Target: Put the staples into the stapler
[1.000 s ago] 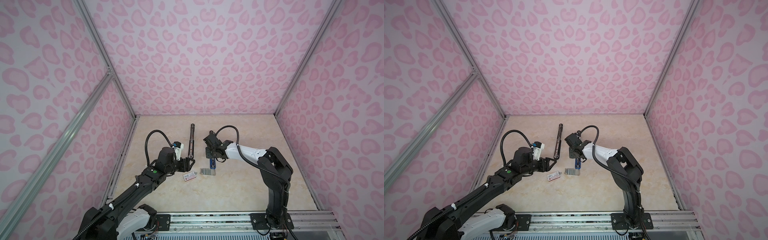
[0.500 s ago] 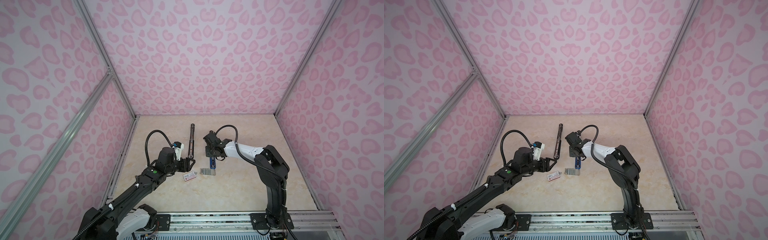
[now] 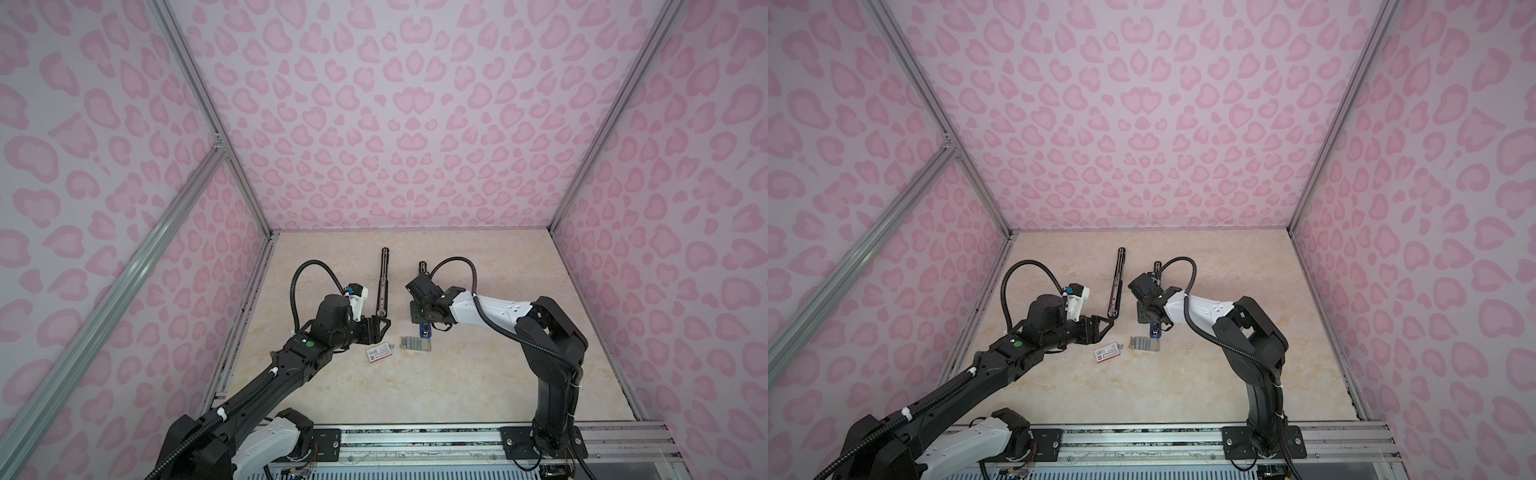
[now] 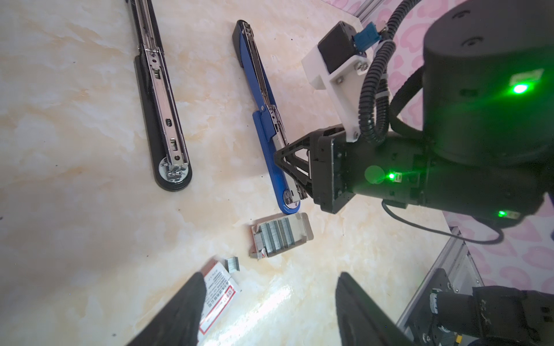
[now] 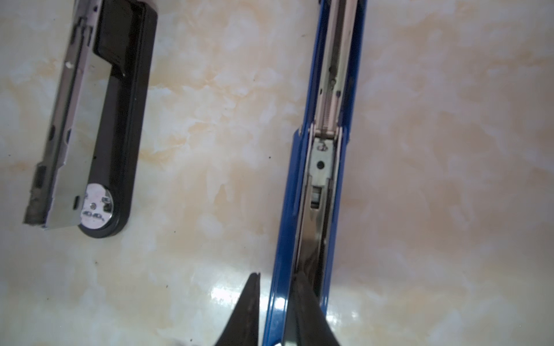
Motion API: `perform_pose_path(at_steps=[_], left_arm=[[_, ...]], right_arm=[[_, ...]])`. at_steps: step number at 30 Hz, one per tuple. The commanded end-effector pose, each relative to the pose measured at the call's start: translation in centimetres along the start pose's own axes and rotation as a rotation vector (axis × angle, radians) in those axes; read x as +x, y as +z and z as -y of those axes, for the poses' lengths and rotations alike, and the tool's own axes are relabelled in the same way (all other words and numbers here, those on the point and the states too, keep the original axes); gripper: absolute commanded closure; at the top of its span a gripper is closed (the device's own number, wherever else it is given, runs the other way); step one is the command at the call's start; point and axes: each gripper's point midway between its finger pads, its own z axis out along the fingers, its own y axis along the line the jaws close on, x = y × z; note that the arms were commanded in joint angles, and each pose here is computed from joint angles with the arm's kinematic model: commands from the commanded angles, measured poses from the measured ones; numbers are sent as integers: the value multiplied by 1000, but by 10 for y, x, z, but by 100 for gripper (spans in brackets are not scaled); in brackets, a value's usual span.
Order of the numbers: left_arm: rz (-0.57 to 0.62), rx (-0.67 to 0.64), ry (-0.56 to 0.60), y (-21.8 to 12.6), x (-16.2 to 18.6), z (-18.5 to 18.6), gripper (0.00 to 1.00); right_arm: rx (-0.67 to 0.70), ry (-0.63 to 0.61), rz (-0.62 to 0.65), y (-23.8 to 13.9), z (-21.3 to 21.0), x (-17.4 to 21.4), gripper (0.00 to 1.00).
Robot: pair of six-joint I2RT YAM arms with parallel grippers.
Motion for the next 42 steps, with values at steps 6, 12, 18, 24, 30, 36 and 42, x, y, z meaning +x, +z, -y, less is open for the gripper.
perform_pose_path(at_steps=[6,12,18,24,30,36,42], left_arm=[[18,3,10,-1,-3,1,29],[11,-8,-3,3,-5,0,28],[-24,-58,-10,18,-9,-1,26],[-101,-94,-30,56,-13,1,25],[-169,-116,-29,109,-29,6,25],[-204,-162,-12,162,-52,0,25],[-223,-205,-1,209,-73,-9,25]], right_arm=[[-4,17,-35,-6,-1,23,77],[-24,18,36,-31,-3,2,68],[-37,56,129,-66,18,-21,57],[-51,119,169,-79,60,-14,48],[-48,197,178,-79,101,9,47],[-56,246,165,-72,119,32,47],[-55,276,155,-70,130,43,48]])
